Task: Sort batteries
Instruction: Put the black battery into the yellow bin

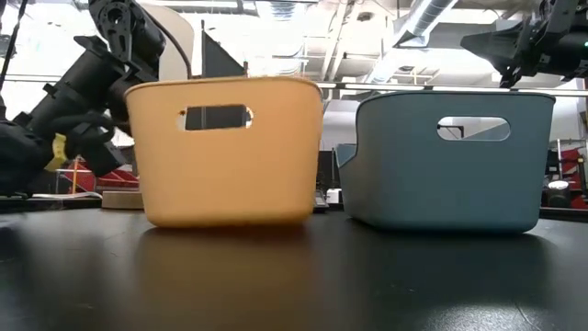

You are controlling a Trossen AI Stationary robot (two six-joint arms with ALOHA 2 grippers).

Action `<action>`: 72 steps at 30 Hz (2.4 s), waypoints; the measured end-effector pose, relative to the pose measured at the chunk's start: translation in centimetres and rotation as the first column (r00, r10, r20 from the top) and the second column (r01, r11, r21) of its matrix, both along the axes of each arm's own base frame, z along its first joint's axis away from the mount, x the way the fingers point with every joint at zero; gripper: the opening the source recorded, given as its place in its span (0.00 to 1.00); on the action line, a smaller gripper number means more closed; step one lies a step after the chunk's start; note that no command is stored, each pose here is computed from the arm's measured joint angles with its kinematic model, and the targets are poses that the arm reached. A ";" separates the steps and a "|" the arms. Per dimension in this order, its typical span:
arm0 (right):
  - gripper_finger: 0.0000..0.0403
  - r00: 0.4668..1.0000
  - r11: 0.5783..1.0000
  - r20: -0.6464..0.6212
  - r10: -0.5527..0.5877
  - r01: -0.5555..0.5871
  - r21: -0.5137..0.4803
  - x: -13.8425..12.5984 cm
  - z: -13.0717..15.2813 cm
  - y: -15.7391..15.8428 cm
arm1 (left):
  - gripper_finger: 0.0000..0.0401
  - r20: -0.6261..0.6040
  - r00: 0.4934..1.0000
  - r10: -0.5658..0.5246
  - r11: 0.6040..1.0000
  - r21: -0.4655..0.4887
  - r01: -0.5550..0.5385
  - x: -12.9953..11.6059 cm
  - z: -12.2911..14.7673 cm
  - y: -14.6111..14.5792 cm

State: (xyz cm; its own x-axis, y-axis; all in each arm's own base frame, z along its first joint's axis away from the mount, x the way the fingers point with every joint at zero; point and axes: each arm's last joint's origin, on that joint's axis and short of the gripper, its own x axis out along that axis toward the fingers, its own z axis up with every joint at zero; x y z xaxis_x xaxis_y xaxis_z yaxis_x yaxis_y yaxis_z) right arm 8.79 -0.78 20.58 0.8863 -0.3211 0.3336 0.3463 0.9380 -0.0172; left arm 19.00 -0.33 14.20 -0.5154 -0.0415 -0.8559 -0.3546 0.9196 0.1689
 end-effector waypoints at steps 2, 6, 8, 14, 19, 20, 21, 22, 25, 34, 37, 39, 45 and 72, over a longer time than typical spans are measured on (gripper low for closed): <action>0.06 1.000 1.000 0.000 0.000 0.000 0.000 0.0 0.0 0.0 | 0.48 0.033 0.999 0.001 1.000 0.000 -0.001 0.4 0.0 0.0; 0.06 1.000 1.000 0.000 0.000 0.000 0.000 0.0 0.0 0.0 | 0.48 0.098 0.995 0.008 1.000 0.003 -0.008 1.1 0.0 0.0; 0.06 1.000 1.000 0.000 0.000 0.000 0.000 0.0 0.0 0.0 | 0.48 0.129 0.992 0.008 1.000 0.003 -0.009 1.5 0.0 0.0; 0.06 1.000 1.000 0.000 0.000 0.000 0.000 0.0 0.0 0.0 | 0.48 0.248 0.969 0.007 1.000 0.004 -0.009 3.1 0.5 0.0; 0.06 1.000 1.000 0.000 0.000 0.000 0.000 0.0 0.0 0.0 | 0.48 0.321 0.947 0.001 1.000 0.005 -0.003 4.3 1.1 0.0; 0.06 1.000 1.000 0.000 0.000 0.000 0.000 0.0 0.0 0.0 | 0.48 0.312 0.950 -0.004 1.000 0.009 0.001 4.4 1.4 0.0; 0.06 1.000 1.000 0.000 0.000 0.000 0.000 0.0 0.0 0.0 | 0.48 0.292 0.956 -0.010 1.000 0.017 0.006 4.3 1.7 0.0; 0.06 1.000 1.000 0.000 0.000 0.000 0.000 0.0 0.0 0.0 | 0.48 0.260 0.965 -0.016 1.000 0.022 0.010 4.1 2.1 0.0; 0.06 1.000 1.000 0.000 0.000 0.000 -0.001 0.0 0.0 0.0 | 0.48 0.174 0.984 -0.035 0.999 0.025 0.031 3.7 3.2 0.1; 0.06 1.000 1.000 -0.002 -0.001 0.001 -0.003 0.0 0.0 0.0 | 0.48 0.001 0.999 -0.039 0.999 -0.003 0.039 1.9 3.4 0.0; 0.06 1.000 1.000 -0.004 -0.001 0.001 -0.003 0.0 0.0 0.0 | 0.48 -0.039 0.999 -0.028 0.999 -0.025 0.027 1.0 2.4 0.0; 0.06 1.000 1.000 -0.006 -0.001 0.001 -0.003 0.0 0.0 0.0 | 0.48 -0.063 0.998 -0.018 0.999 -0.040 0.016 0.3 1.7 -0.1; 0.06 1.000 1.000 -0.010 -0.002 0.002 -0.007 0.0 -0.1 0.0 | 0.48 -0.033 0.999 0.009 0.999 -0.049 -0.011 0.0 0.7 -0.1; 0.06 1.000 1.000 -0.008 -0.001 0.001 -0.003 0.0 -0.1 0.0 | 0.48 0.163 0.984 -0.069 0.997 0.052 0.061 4.3 6.5 0.2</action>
State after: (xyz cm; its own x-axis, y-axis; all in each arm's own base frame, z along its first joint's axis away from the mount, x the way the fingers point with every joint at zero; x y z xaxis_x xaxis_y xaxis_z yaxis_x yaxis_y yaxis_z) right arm 8.81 -0.78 20.52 0.8885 -0.3213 0.3276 0.3473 0.9375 -0.0225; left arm 23.32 -0.17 20.73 -0.3676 0.0297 -0.9295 -0.3205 0.9342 0.1566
